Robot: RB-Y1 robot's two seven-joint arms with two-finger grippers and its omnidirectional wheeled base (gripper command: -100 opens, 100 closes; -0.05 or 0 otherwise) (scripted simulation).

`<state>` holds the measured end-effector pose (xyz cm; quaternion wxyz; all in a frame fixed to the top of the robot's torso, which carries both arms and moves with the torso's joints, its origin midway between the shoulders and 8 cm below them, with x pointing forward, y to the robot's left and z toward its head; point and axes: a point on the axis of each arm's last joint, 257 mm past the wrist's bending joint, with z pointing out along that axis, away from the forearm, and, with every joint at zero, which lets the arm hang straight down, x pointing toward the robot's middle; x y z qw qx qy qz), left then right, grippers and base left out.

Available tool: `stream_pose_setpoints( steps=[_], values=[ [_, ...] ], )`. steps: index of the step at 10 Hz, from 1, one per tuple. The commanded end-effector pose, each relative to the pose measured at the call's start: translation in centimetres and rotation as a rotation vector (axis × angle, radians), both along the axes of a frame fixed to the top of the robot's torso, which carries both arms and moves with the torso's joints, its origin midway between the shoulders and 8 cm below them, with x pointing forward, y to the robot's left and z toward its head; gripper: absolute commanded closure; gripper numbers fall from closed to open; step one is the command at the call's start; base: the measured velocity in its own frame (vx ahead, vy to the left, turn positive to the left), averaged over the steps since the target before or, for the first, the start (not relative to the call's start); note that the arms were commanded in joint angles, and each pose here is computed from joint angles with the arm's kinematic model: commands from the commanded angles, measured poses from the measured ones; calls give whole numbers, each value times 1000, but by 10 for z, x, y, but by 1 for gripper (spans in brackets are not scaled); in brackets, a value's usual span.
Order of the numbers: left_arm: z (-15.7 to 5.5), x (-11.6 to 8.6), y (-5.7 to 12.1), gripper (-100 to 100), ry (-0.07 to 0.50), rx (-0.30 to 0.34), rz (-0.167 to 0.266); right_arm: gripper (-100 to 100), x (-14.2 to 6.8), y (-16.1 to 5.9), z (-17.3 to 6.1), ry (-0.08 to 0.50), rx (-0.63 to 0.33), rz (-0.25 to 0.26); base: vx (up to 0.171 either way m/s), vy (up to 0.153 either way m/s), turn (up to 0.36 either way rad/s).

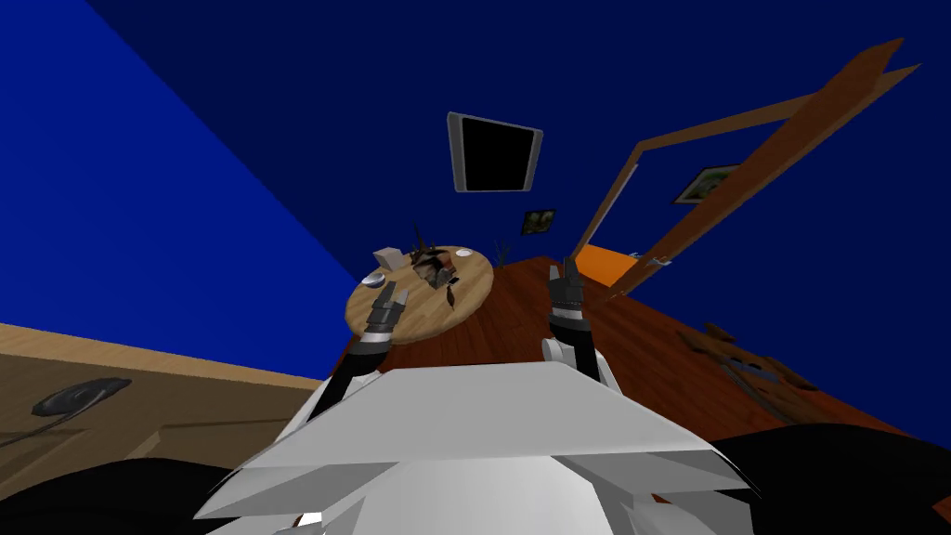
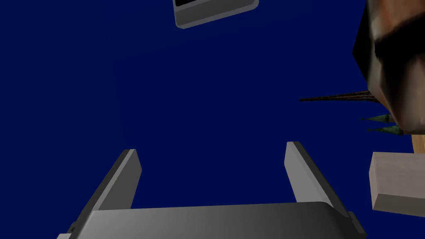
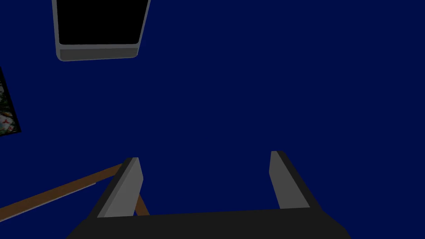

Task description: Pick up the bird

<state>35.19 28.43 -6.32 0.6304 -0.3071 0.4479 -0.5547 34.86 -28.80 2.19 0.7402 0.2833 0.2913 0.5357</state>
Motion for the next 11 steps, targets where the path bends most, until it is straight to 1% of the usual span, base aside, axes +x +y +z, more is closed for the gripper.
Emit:
stream_pose_setpoints(
  steps=[1, 2, 5, 6, 7, 9, 10, 11],
  values=[
    [-19, -2, 0, -100, 54, -5, -33, 0, 0, 0, 0, 0, 0, 0, -50, 11, -299],
    [-19, -2, -1, -100, 57, 6, -40, 0, 0, 0, 0, 0, 0, 0, -45, 0, -222],
    [-65, -13, 1, -100, 191, -7, -97, 0, 0, 0, 0, 0, 0, 0, -58, -7, -442],
    [-65, -13, 1, -100, 195, 5, -106, 0, 0, 0, 0, 0, 0, 0, -37, 7, -106],
    [-83, -19, 3, -100, 249, 2, -123, 0, 0, 0, 0, 0, 0, 0, -22, -9, -262],
    [-121, -33, 10, -100, 366, -12, -143, 0, 0, 0, 0, 0, 0, 0, -18, -19, -461],
    [-121, -33, 10, -100, 368, -7, -147, 0, 0, 0, 0, 0, 0, 0, -12, -10, -186],
    [-141, -43, 16, -100, 432, -12, -153, 0, 0, 0, 0, 0, 0, 0, -1, -18, -324]
  ],
)
